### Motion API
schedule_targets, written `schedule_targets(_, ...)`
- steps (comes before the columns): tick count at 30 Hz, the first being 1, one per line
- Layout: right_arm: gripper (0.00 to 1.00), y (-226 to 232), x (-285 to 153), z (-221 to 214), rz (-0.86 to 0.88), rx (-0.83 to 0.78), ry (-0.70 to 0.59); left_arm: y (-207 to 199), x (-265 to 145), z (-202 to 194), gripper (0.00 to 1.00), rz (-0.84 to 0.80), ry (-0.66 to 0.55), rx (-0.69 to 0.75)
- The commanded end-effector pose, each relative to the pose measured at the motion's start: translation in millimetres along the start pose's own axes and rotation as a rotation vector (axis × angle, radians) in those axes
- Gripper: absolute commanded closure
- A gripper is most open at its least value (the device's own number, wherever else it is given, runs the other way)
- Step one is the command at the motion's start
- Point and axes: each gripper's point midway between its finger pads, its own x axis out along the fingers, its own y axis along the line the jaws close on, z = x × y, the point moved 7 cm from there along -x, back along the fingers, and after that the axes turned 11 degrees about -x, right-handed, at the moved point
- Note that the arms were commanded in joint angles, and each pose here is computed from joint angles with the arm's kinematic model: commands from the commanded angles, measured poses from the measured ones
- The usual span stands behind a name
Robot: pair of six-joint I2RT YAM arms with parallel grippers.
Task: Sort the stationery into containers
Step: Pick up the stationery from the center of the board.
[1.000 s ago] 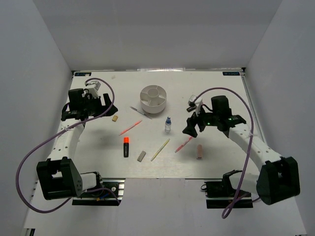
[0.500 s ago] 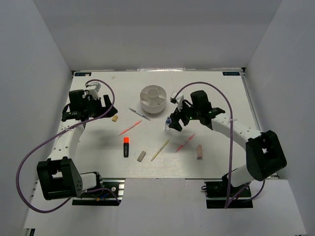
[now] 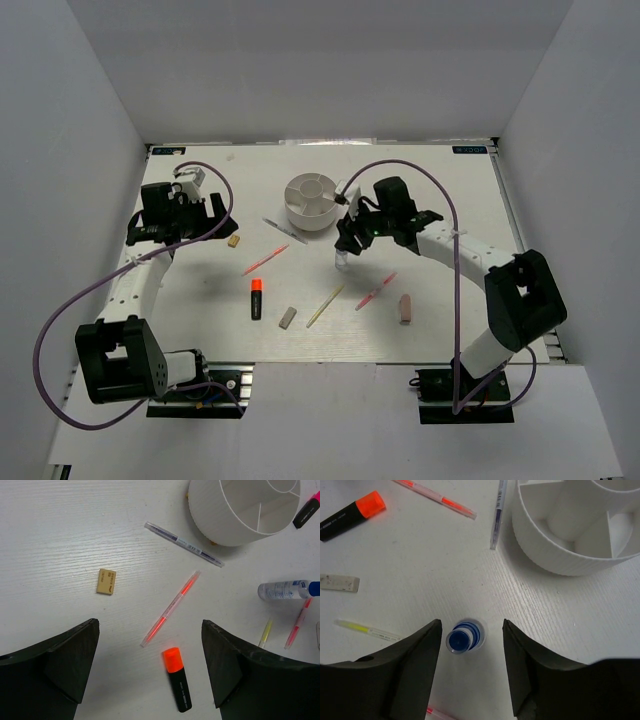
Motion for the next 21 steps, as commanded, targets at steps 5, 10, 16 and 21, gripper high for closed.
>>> schedule_targets(5,0.6,-0.6,6.3,16.9,0.014,-0.048,-0.051,-0.2,0.7,7.0,0.08,0.004,-0.028,0.026)
schedule_targets(10,0.79,1.0,3.6,22.2,0.018,-0.052,-0.057,0.4,0.3,8.8,0.08,0.013,-0.032,0.031)
schedule_targets(16,1.0,-7.8,-14.1,53.0,-0.022,-0.051,-0.1,-0.3,0.6,9.3,0.08,0.006,-0.016,0.037)
schedule_targets(21,1.0,-24.3,-45.4,121.8,-0.08,-0.095,-0.225,-5.9,-2.1,12.1,0.07,-0.027,-0.014,0.04)
